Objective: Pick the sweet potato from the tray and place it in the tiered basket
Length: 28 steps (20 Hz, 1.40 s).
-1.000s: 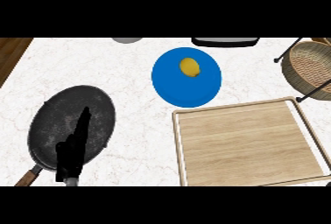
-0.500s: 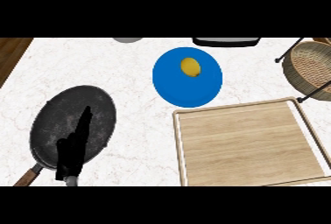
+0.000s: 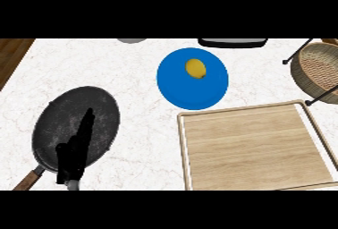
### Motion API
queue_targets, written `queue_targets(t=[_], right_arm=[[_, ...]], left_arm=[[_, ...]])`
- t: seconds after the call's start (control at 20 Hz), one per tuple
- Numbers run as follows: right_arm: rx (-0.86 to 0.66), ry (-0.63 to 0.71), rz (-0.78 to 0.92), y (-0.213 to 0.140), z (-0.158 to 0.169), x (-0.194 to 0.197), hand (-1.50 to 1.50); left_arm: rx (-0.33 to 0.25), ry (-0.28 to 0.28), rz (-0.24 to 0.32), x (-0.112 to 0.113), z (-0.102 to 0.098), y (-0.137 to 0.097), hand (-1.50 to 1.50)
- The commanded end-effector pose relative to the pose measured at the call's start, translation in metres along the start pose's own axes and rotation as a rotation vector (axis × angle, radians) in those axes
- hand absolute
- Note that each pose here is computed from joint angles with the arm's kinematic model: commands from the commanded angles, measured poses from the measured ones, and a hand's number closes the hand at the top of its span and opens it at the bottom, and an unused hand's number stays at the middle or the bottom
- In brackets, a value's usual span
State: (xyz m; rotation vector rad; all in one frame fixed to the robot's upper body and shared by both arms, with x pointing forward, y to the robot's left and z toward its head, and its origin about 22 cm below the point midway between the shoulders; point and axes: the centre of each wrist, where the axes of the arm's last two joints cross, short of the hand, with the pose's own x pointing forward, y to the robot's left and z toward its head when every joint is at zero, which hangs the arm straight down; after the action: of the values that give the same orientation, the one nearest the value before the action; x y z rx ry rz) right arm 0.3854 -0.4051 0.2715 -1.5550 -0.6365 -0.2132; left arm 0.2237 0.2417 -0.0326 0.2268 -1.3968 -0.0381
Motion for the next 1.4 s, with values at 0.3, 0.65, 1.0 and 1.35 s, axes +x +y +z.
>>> queue_targets(t=[0.3, 0.65, 1.0, 1.35], right_arm=[[0.065, 0.112, -0.270, 0.050, -0.019, -0.026, 1.50], [0.069, 0.107, -0.554, 0.048, -0.026, -0.025, -1.50], [-0.129, 0.045, -0.724, 0.041, -0.029, -0.037, -1.50], [-0.413, 0.199, -0.768, -0.011, -0.040, -0.062, -1.50]], left_arm=[[0.008, 0.086, -0.008, -0.032, 0.008, -0.005, 0.00], [0.004, 0.085, -0.017, -0.019, 0.001, 0.011, 0.00], [0.038, 0.085, -0.019, -0.006, -0.005, -0.002, 0.00], [0.057, 0.113, 0.002, -0.020, 0.008, 0.012, 0.00]])
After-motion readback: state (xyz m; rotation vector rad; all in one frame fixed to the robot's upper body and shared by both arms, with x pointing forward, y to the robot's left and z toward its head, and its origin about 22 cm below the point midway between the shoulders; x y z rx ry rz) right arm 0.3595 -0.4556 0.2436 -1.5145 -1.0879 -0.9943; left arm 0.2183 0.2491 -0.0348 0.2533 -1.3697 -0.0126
